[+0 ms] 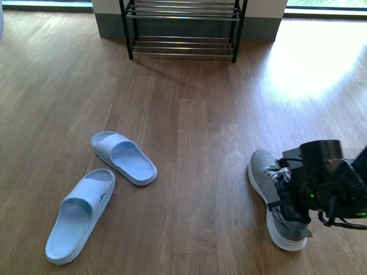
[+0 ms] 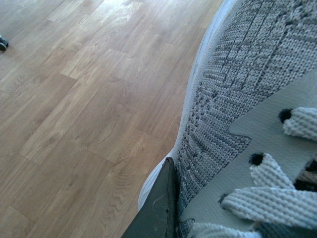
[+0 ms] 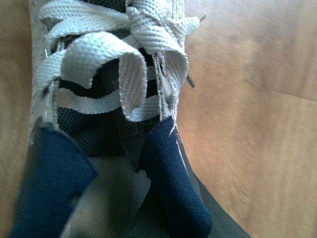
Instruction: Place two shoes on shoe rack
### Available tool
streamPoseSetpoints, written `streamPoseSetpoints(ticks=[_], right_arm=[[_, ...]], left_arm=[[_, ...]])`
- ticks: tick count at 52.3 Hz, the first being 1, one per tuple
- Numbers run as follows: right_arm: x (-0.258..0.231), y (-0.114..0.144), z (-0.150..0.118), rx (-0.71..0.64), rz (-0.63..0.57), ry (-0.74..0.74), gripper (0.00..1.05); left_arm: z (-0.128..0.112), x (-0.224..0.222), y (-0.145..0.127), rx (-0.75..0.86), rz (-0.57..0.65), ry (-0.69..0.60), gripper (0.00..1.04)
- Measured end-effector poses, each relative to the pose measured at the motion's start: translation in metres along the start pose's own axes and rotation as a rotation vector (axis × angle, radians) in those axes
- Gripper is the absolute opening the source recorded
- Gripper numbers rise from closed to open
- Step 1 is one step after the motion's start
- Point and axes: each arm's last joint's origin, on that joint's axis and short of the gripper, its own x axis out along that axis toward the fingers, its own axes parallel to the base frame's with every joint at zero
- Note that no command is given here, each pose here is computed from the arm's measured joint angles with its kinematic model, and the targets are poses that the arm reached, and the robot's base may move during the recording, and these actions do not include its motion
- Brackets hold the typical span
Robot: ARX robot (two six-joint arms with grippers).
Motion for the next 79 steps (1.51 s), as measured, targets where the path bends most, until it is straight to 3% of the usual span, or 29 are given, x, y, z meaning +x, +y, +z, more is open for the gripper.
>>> streamPoseSetpoints(ticks=[11,22,44,64,79], right_arm=[[-0.050,-0.032,0.001,-0.001,0.020,-0.097,0.01],[-0.150,-0.073,0.023,-0.020,0.079,-0.329,0.01],[-0.296,-0.136,0.013,0.056,0.117,-0.664,0.01],[-0.361,-0.127,-0.056,0.120,0.219,-0.795,0.01],[-0.367,-0.126,-0.058,0.118,0.224,-0.833,0.01]], left_arm=[[0.000,0.000,0.000,0.000,-0.001,0.000,0.02],[0.000,0.000,0.000,0.000,0.000,0.000,0.02],[0.000,0.000,0.000,0.000,0.000,0.000,0.02],[0.000,0.000,0.000,0.000,0.000,0.000,0.02],[0.000,0.000,0.000,0.000,0.000,0.000,0.02]])
